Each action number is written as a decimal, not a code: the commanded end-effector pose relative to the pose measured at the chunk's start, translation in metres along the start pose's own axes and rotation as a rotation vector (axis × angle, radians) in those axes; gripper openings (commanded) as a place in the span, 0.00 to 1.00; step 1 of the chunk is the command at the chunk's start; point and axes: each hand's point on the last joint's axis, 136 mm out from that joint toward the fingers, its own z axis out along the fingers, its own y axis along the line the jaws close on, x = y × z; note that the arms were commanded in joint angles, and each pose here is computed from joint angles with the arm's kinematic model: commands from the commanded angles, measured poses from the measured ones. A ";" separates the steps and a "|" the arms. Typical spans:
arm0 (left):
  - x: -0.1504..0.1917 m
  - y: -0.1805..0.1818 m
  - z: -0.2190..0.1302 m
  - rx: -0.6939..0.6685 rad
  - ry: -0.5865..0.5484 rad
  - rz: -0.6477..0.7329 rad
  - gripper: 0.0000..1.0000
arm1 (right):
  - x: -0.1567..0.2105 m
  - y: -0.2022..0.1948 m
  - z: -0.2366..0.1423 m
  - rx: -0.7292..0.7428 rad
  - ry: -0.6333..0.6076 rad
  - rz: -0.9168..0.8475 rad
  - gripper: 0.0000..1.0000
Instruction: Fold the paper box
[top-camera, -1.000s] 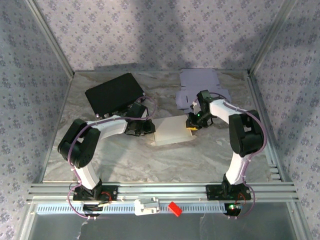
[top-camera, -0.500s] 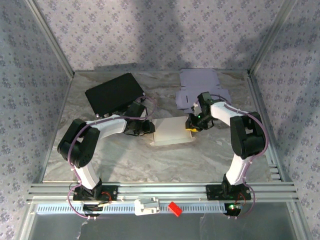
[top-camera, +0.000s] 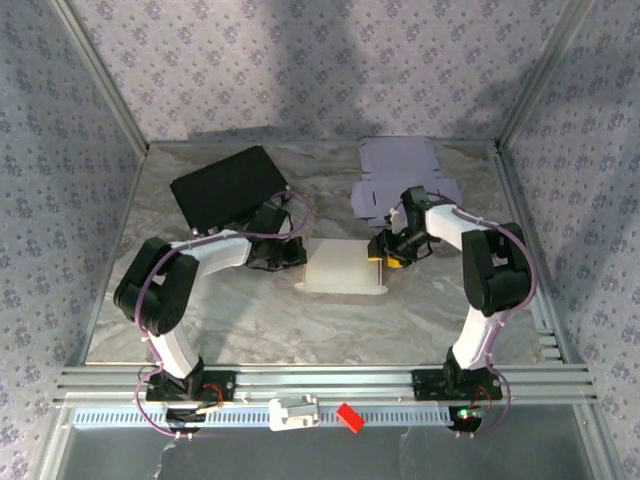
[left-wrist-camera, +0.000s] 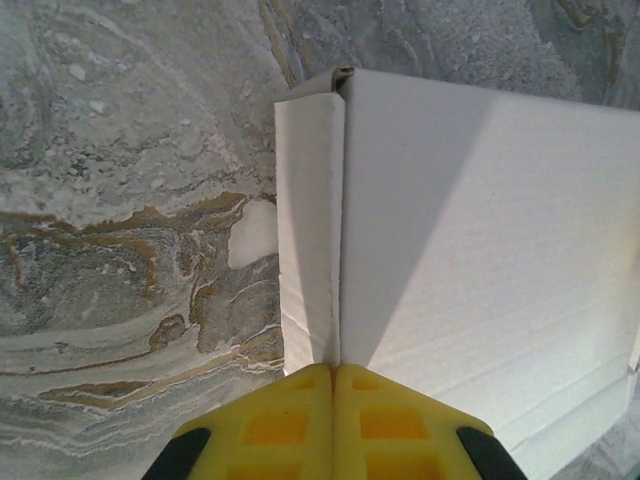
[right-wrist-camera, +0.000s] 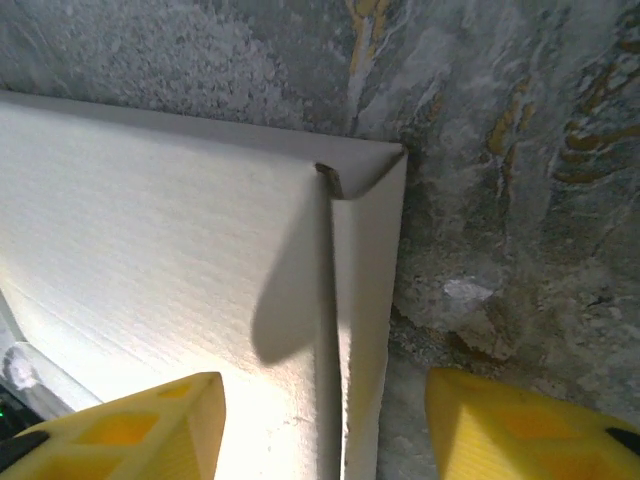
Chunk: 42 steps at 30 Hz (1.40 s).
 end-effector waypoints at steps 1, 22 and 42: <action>0.008 0.024 0.000 -0.044 0.013 -0.017 0.04 | 0.001 0.002 0.000 -0.040 0.014 -0.017 0.64; 0.012 0.052 -0.002 0.014 0.005 -0.103 0.03 | -0.002 0.065 0.011 -0.408 -0.008 0.038 0.66; -0.017 0.032 -0.033 0.029 -0.090 -0.061 0.24 | -0.018 0.106 -0.002 -0.509 0.030 0.227 0.39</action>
